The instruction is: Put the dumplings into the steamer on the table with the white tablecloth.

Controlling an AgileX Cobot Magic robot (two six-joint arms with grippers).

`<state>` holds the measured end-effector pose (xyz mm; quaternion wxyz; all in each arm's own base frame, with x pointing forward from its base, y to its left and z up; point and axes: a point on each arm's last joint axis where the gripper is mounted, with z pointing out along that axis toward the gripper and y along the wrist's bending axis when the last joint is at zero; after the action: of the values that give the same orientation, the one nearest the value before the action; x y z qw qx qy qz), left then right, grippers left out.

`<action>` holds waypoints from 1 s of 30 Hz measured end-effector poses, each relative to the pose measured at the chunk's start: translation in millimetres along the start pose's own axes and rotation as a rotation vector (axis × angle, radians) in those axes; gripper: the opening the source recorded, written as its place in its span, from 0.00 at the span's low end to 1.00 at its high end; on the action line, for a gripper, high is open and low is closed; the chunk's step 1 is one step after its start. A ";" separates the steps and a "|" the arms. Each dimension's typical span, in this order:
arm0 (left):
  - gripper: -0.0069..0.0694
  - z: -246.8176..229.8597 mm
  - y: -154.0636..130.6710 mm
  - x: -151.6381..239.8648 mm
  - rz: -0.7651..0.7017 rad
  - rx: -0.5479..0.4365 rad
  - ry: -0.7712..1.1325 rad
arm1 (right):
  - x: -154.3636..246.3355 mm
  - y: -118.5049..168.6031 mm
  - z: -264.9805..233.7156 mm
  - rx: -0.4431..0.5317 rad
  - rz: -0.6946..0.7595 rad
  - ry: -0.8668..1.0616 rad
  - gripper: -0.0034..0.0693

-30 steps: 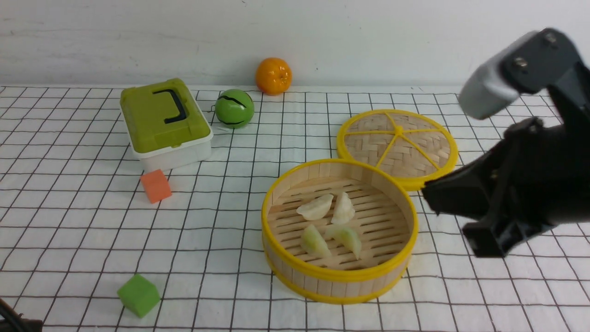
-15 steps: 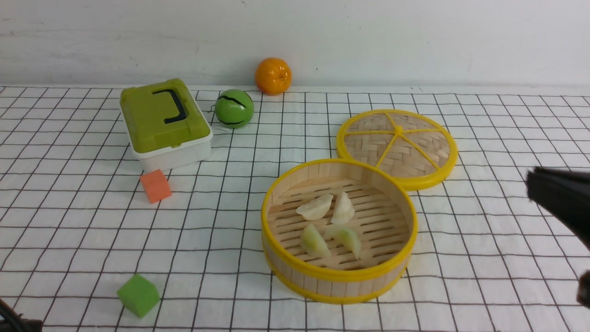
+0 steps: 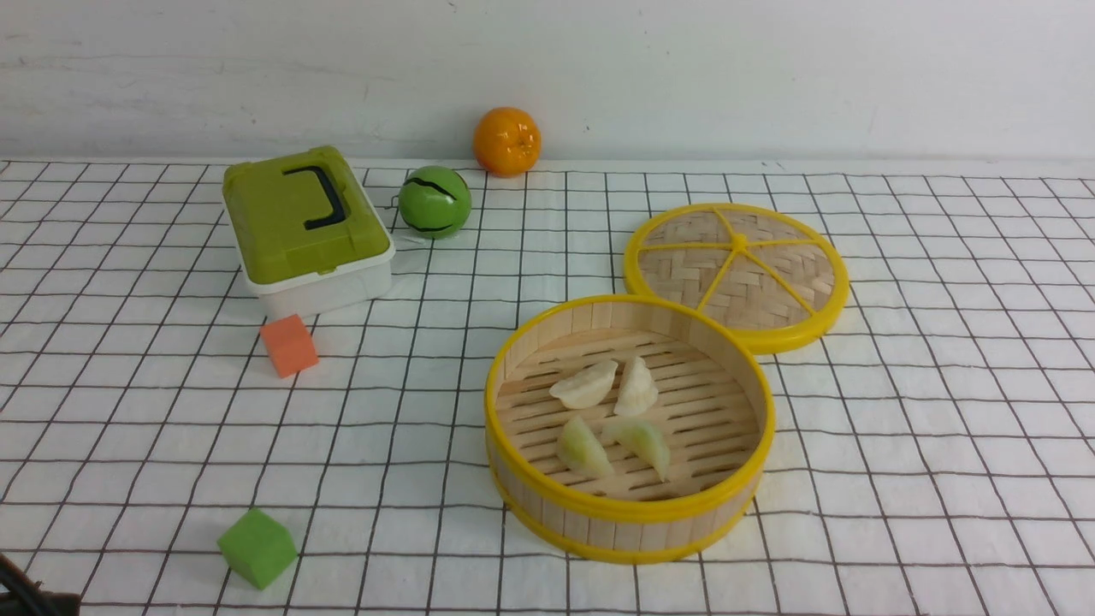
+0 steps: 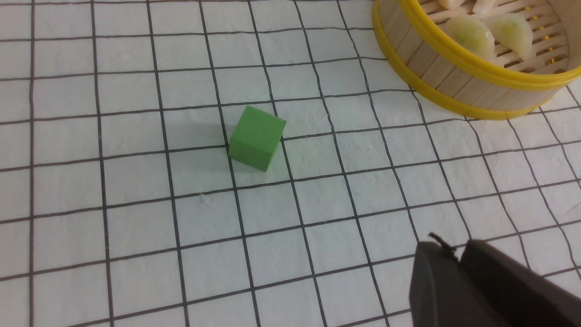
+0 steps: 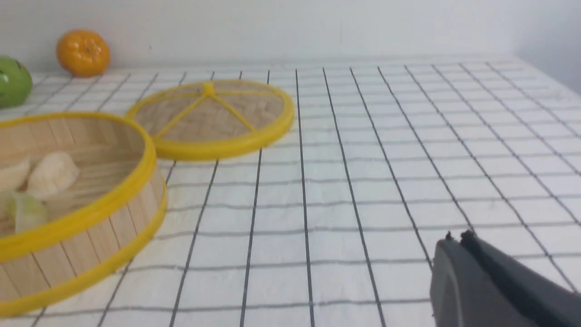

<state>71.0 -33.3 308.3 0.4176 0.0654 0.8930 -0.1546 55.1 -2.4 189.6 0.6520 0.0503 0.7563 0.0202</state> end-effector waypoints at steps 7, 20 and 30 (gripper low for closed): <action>0.19 0.0 0.0 0.0 0.000 0.000 0.000 | 13.6 -1.4 0.9 0.010 0.001 0.098 0.02; 0.21 0.0 0.0 0.0 0.000 0.000 0.000 | 16.6 -2.0 -0.3 0.018 0.000 0.152 0.02; 0.21 0.0 0.0 0.0 0.000 0.000 0.000 | 16.8 -2.1 -0.3 0.018 0.000 0.154 0.03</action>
<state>71.0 -33.3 308.3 0.4176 0.0654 0.8930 -0.1546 52.3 -2.7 172.9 0.5913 0.0546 0.8044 0.0171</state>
